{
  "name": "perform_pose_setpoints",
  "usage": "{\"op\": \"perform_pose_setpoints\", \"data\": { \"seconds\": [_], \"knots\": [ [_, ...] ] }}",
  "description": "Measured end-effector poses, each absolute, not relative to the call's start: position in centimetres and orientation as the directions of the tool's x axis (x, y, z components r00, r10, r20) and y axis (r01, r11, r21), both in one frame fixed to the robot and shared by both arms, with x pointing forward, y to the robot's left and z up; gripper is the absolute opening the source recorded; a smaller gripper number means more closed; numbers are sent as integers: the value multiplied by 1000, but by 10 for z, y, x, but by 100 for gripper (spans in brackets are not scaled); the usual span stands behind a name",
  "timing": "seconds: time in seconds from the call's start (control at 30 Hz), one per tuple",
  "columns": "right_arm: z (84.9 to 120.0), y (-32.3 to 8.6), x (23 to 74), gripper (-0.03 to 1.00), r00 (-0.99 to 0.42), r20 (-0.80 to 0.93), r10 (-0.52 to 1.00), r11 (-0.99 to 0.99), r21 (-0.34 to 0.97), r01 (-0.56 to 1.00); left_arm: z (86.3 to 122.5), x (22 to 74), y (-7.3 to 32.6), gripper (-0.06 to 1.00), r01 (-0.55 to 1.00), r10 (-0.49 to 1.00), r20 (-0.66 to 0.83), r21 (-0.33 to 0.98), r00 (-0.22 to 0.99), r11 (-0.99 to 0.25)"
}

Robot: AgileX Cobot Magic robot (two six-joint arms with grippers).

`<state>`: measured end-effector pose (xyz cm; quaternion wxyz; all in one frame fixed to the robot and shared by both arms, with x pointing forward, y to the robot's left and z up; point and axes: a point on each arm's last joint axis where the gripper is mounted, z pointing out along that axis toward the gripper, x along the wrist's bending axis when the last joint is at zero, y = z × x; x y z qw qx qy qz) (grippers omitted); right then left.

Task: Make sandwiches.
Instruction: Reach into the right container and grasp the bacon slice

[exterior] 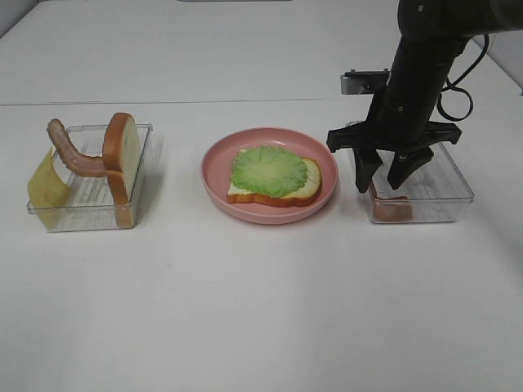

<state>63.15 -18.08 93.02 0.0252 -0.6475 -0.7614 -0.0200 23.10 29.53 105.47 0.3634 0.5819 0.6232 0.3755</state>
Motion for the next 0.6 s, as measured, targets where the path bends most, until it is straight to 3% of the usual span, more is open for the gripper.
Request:
{"op": "perform_pose_setpoints", "data": {
  "seconds": [0.03,0.1,0.13,0.23,0.27,0.6],
  "knots": [
    [930,-181,632,35,-160,64,985,161,-2,987,1055,231,295,99,452,998,-16,891,-59,41],
    [930,-181,632,30,-160,64,985,161,-2,987,1055,231,295,99,452,998,-16,891,-59,41],
    [930,-181,632,18,-160,64,985,161,-2,987,1055,231,295,99,452,998,-16,891,-59,41],
    [930,-181,632,11,-160,64,985,161,-2,987,1055,231,295,99,452,998,-16,891,-59,41],
    [930,-181,632,1,-160,64,985,161,-2,987,1055,231,295,99,452,998,-16,891,-59,41],
    [930,-181,631,0,-160,64,985,161,-3,987,1055,231,295,99,452,998,-16,891,-59,41]
  ]
}}
